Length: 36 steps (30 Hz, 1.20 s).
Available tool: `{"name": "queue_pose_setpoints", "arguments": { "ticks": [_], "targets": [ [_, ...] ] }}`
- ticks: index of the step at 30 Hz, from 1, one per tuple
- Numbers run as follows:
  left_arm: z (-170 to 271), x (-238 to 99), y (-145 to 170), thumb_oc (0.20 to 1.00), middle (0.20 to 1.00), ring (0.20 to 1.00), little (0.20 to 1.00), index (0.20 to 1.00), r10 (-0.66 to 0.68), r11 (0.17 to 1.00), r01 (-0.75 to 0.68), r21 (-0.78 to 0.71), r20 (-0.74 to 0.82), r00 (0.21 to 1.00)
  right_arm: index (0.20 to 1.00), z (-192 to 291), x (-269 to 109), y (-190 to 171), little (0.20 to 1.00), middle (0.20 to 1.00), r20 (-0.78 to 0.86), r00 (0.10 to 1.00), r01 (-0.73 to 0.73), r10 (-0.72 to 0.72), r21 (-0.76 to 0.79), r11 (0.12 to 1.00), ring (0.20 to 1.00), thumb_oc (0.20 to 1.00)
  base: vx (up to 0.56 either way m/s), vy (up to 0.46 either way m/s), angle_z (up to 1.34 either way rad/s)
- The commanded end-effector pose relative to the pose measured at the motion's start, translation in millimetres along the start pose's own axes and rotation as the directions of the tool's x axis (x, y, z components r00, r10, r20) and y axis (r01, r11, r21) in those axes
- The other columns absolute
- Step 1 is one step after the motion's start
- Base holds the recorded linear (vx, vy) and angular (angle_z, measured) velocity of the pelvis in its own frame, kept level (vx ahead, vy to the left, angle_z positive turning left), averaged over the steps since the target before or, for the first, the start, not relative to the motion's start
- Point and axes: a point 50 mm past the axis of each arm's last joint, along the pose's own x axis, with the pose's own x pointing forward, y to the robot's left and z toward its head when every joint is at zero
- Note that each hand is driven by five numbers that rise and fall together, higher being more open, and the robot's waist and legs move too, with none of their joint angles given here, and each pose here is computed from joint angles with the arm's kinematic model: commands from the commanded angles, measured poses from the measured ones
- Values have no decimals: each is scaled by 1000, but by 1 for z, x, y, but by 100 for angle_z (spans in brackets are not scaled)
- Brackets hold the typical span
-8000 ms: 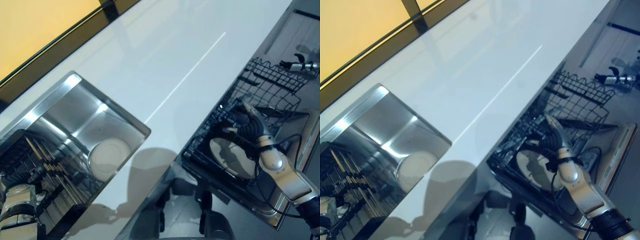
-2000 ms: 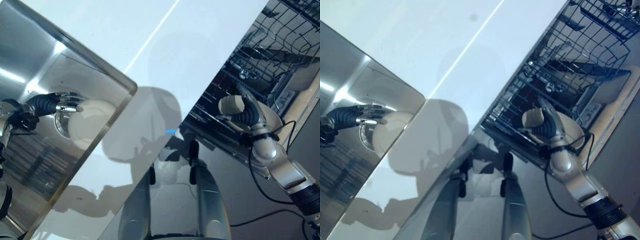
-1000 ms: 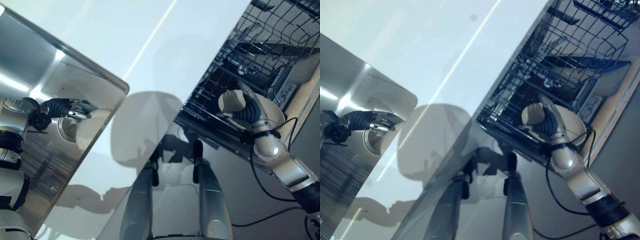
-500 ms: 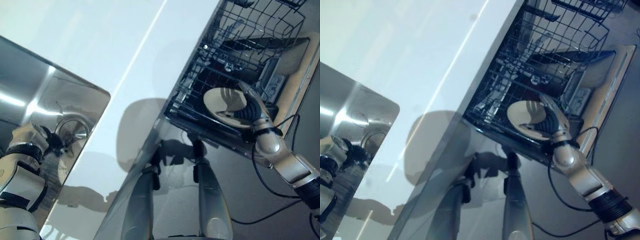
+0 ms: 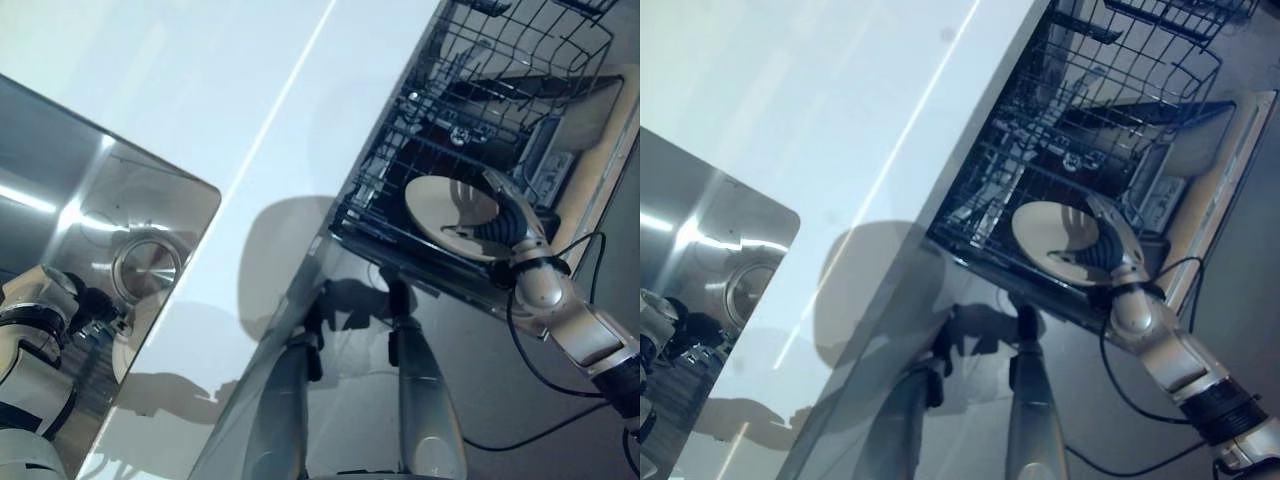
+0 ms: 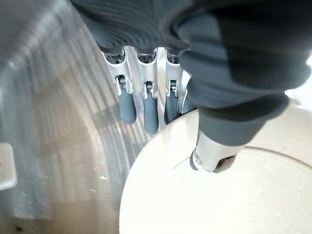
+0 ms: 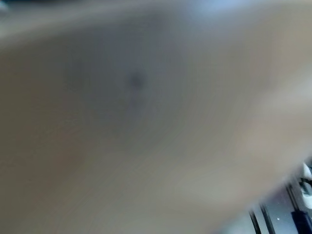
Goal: Pick up plates and place into dishwasher.
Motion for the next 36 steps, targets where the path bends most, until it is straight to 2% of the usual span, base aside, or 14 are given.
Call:
{"name": "queue_pose_setpoints", "arguments": {
  "ticks": [1,22,24,25,26,29,31,36],
  "targets": [
    [66,40,-87,200,200,200,200,200,-416,904,420,73,370,831,1000,17,-2,-13,1000,1000,92,995,45,-44,-13,999,1000,1000,0,0,0],
    [77,26,-89,200,200,200,200,200,-368,858,513,-35,654,660,1000,9,-9,-11,1000,1000,80,995,59,-59,-5,998,1000,1000,-15,-7,3],
    [84,19,-91,200,200,200,200,200,-392,816,578,-8,727,563,1000,8,-10,-10,1000,1000,79,995,59,-58,-1,998,1000,1000,-26,-14,5],
    [93,11,-93,200,200,200,200,200,-412,777,629,36,784,465,1000,8,-11,-10,1000,1000,78,995,59,-59,1,998,1000,1000,0,0,0],
    [97,7,-94,200,200,200,200,200,-421,762,645,57,801,427,1000,7,-12,-9,1000,1000,76,995,59,-59,2,998,1000,1000,-32,-22,1],
    [117,-12,-104,200,200,200,200,200,-473,689,700,188,848,238,1000,3,-15,-6,1000,1000,74,995,63,-63,9,998,1000,1000,-30,-20,3],
    [126,-20,-114,200,200,200,200,200,-508,662,706,249,842,179,1000,1,-16,-4,1000,1000,70,995,64,-65,15,998,1000,1000,-22,-32,2],
    [133,-27,-131,200,200,200,200,200,-541,610,731,305,835,103,1000,0,-18,1,1000,1000,62,996,64,-65,25,998,1000,1000,-8,-27,2]
  ]
}}
